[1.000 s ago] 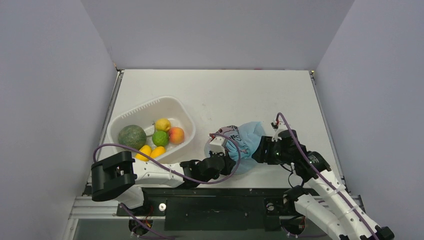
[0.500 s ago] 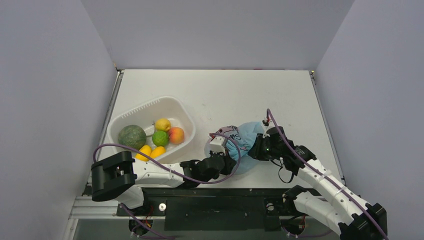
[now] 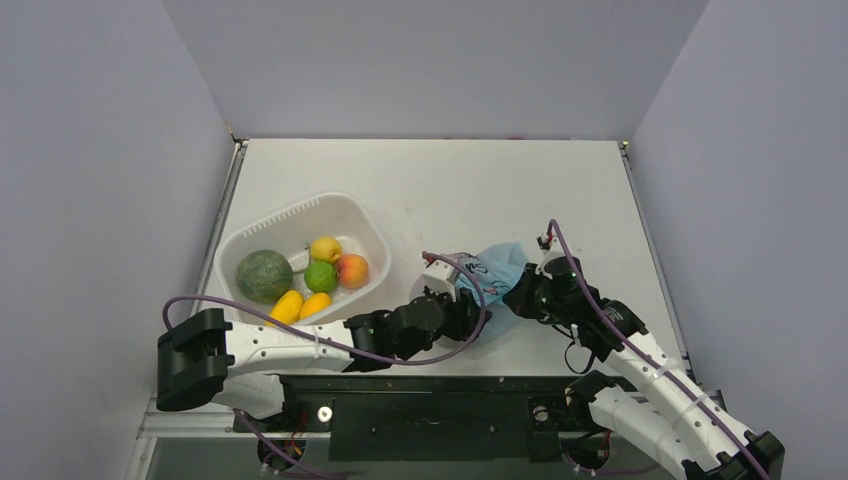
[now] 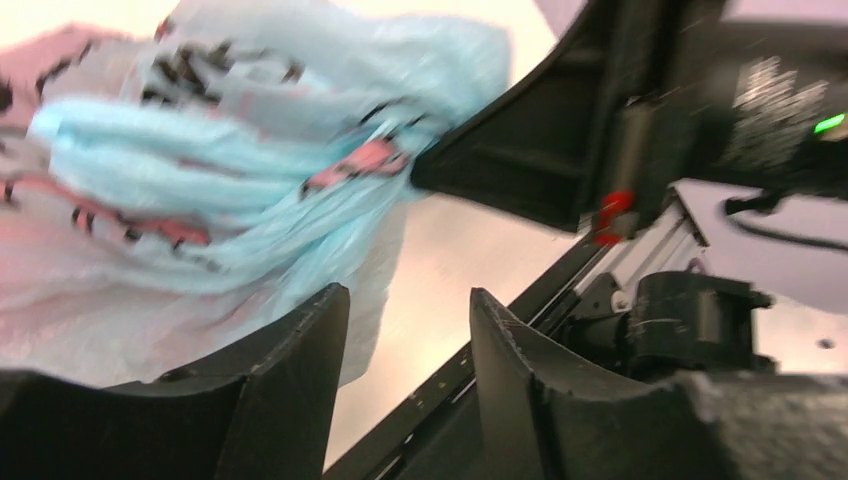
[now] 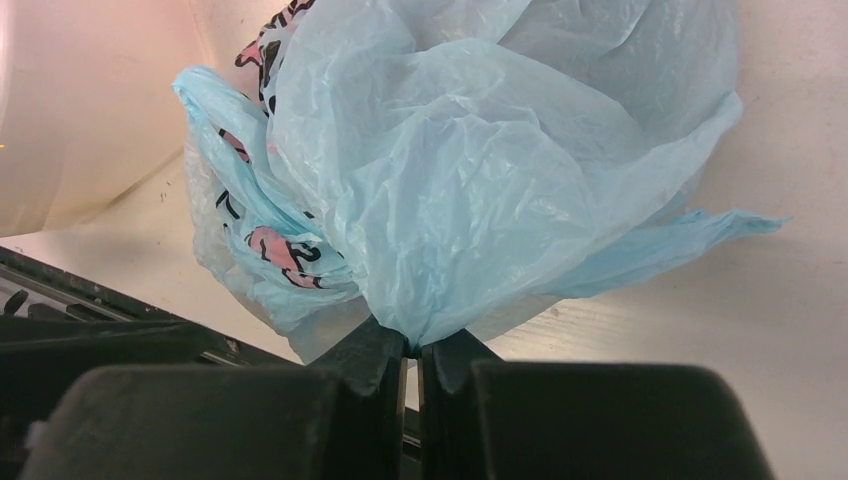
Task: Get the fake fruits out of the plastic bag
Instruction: Untie the plastic bag at the center of the board.
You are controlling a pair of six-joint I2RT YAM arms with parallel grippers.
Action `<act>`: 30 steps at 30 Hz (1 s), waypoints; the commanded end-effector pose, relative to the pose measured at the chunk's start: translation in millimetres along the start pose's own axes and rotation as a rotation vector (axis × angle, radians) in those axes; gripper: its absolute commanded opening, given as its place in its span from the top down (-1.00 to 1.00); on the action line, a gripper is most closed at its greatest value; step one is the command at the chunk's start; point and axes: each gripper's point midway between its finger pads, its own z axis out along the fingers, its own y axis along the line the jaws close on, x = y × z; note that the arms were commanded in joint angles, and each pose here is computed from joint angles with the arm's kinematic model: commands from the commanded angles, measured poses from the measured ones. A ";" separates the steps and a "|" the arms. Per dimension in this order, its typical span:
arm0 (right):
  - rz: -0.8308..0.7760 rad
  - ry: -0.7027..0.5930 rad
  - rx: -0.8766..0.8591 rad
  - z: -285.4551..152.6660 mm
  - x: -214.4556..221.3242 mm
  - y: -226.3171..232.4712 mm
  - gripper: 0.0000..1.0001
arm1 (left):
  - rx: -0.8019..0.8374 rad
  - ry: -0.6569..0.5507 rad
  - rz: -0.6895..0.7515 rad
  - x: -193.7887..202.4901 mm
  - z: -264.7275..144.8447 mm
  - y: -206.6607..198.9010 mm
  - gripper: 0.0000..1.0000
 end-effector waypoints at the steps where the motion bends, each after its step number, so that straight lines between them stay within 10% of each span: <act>1: 0.002 -0.055 -0.044 -3.4 -12.0 11.1 1.00 | 0.053 -0.073 0.072 -52.7 -7.2 -40.3 0.06; 20: 0.008 -0.047 -0.063 -8.3 -9.4 14.1 1.00 | -0.236 0.076 0.281 -21.9 52.0 0.0 0.07; 30: 0.007 -0.064 -0.060 -12.3 -16.5 16.7 1.00 | -0.345 0.037 0.257 -30.0 37.2 21.7 1.00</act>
